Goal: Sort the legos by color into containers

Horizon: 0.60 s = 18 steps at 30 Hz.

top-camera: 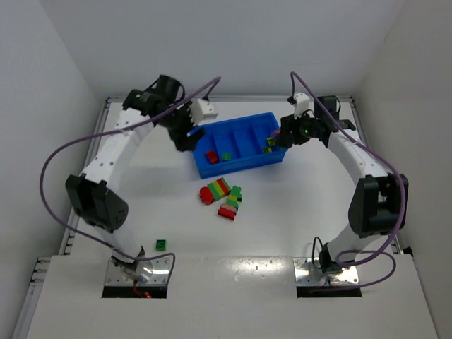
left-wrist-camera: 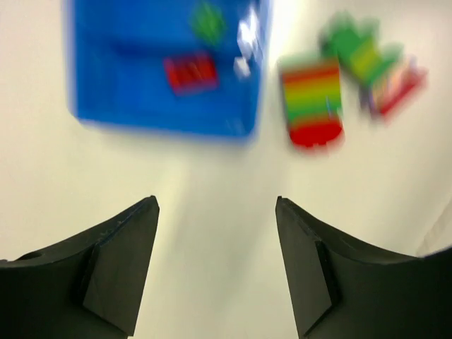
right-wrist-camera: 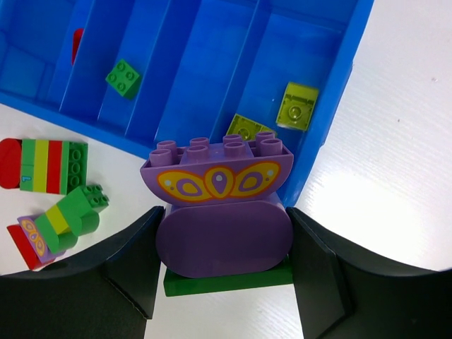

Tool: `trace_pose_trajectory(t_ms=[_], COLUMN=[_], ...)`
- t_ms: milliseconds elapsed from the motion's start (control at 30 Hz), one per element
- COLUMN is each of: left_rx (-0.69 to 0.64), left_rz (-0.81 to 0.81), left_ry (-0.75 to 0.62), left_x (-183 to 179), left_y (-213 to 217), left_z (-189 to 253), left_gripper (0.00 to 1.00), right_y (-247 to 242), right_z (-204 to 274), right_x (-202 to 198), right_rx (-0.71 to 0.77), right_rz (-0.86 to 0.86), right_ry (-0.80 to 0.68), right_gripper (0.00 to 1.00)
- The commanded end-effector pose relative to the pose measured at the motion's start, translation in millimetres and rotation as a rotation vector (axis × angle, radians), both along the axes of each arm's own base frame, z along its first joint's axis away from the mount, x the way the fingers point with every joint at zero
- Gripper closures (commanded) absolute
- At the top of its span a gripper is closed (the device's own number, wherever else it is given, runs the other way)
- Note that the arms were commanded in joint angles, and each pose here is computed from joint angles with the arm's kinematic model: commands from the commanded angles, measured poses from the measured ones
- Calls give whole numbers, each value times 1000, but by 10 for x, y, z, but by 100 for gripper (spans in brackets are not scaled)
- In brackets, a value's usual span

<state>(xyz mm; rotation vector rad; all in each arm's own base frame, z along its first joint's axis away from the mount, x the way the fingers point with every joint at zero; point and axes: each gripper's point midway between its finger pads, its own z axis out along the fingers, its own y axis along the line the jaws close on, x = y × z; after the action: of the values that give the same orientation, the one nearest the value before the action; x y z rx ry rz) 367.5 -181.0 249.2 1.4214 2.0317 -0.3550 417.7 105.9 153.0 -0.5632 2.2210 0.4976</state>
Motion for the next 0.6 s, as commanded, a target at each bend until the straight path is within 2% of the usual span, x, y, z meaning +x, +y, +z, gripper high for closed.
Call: trace_pose_trajectory(t_ms=[0, 33, 167, 233, 333, 467, 567], left_rx=[210, 229, 268, 289, 362, 402, 419], left_rz=[-134, -147, -199, -212, -275, -286, -287], left_ry=[154, 212, 257, 208, 243, 238, 325], left_x=[-592, -771, -1163, -1277, -1620, -1778, -2019], left_y=[505, 567, 760, 849, 996, 1022, 996], left_z=[-563, -741, -1022, -1029, -1264, -1362, -1424], left_gripper=[27, 27, 27, 27, 28, 28, 32], right_y=[76, 74, 105, 80, 56, 32, 19], right_z=[189, 212, 239, 227, 229, 247, 246], right_x=[19, -3, -61, -99, -165, -267, -374], right_rx=[27, 27, 21, 5, -7, -13, -19], right_rz=[29, 29, 44, 44, 42, 36, 41], right_ry=[-72, -72, -77, -75, -76, -78, -80], right_gripper=[92, 92, 92, 92, 92, 92, 92])
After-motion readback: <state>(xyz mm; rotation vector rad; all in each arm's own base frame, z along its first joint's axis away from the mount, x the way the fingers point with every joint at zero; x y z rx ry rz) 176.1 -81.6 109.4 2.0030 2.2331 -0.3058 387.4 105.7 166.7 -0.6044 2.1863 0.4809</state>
